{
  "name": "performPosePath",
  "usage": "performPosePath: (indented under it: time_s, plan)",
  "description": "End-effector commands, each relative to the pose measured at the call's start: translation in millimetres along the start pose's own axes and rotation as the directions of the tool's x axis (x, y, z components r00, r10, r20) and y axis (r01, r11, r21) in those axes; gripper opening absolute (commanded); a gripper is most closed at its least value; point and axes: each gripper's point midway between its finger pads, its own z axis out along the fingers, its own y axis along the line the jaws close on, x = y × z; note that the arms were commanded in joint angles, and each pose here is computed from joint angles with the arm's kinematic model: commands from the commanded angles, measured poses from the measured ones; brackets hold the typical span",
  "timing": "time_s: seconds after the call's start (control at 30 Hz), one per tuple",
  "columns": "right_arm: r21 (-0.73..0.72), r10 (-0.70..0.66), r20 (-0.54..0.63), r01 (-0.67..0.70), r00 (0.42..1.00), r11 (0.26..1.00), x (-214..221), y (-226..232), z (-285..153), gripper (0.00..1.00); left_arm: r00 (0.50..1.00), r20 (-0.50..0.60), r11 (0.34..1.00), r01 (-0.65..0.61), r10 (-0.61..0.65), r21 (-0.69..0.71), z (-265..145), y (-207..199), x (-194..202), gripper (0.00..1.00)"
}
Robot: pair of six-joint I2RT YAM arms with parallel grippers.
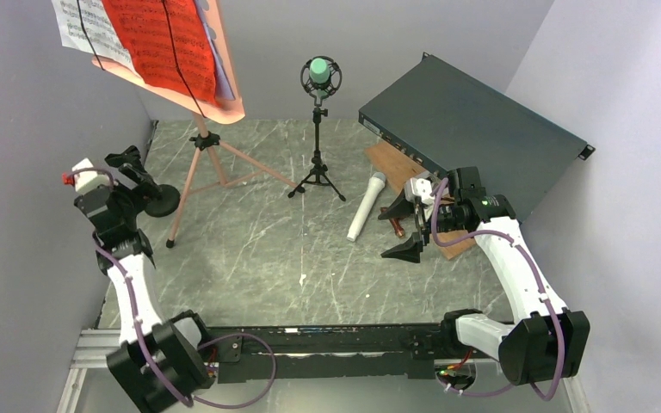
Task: Pack up the instrument practice props
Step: Place the microphone stand at the center of the board, then pick up the microphone stand with the microphone from the center of the board.
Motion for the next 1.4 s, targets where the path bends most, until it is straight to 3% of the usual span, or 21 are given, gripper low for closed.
performPosePath:
  time_s: [0.0, 0.13, 0.27, 0.47, 0.7, 0.8, 0.93, 1.03, 1.2, 1.37]
  plan:
    - [0.003, -0.020, 0.001, 0.020, 1.000, 1.000, 2.4, -0.4, -1.2, 1.00, 0.967, -0.190, 0.981, 0.184, -0.169, 0.065, -42.1, -27.2, 34.3, 0.99]
    - [0.003, -0.021, -0.002, 0.021, 1.000, 1.000, 3.6, -0.5, -1.2, 1.00, 0.963, -0.260, 0.907, 0.177, -0.078, 0.383, -77.1, -85.5, 35.3, 0.99]
    - [0.002, -0.015, -0.003, 0.015, 1.000, 1.000, 5.1, -1.7, -0.9, 1.00, 0.964, -0.262, 0.686, 0.160, 0.046, 0.709, -114.6, -150.8, 39.9, 0.96]
    - [-0.004, -0.006, 0.001, 0.006, 1.000, 1.000, 6.1, -2.7, 0.1, 1.00, 0.949, -0.219, 0.529, 0.069, 0.225, 0.846, -138.1, -222.1, 68.8, 0.96]
    - [0.004, -0.008, -0.011, 0.008, 1.000, 1.000, 9.0, -4.2, -0.2, 1.00, 0.921, 0.001, 0.402, -0.171, 0.390, 0.900, -147.3, -315.8, 127.5, 0.96]
    - [0.003, -0.010, -0.009, 0.011, 1.000, 1.000, 8.7, -3.7, -0.2, 1.00, 0.916, 0.118, 0.395, -0.278, 0.383, 0.876, -131.1, -348.9, 141.7, 0.95]
    - [0.005, -0.015, -0.008, 0.015, 1.000, 1.000, 8.2, -2.9, -0.6, 1.00, 0.932, 0.214, 0.402, -0.323, 0.292, 0.857, -101.7, -384.9, 141.1, 0.93]
    - [0.007, -0.023, -0.009, 0.023, 1.000, 1.000, 7.4, -2.4, -0.8, 1.00, 0.935, 0.233, 0.389, -0.326, 0.269, 0.862, -86.2, -413.8, 141.5, 0.91]
    - [0.009, -0.031, -0.013, 0.031, 0.999, 0.999, 7.0, -1.4, -1.4, 1.00, 0.920, 0.283, 0.481, -0.385, 0.273, 0.788, -45.6, -431.5, 135.3, 0.90]
    - [0.005, -0.031, -0.012, 0.031, 0.999, 1.000, 6.9, -1.2, -1.0, 1.00, 0.909, 0.313, 0.494, -0.414, 0.277, 0.765, -25.8, -450.9, 126.6, 0.82]
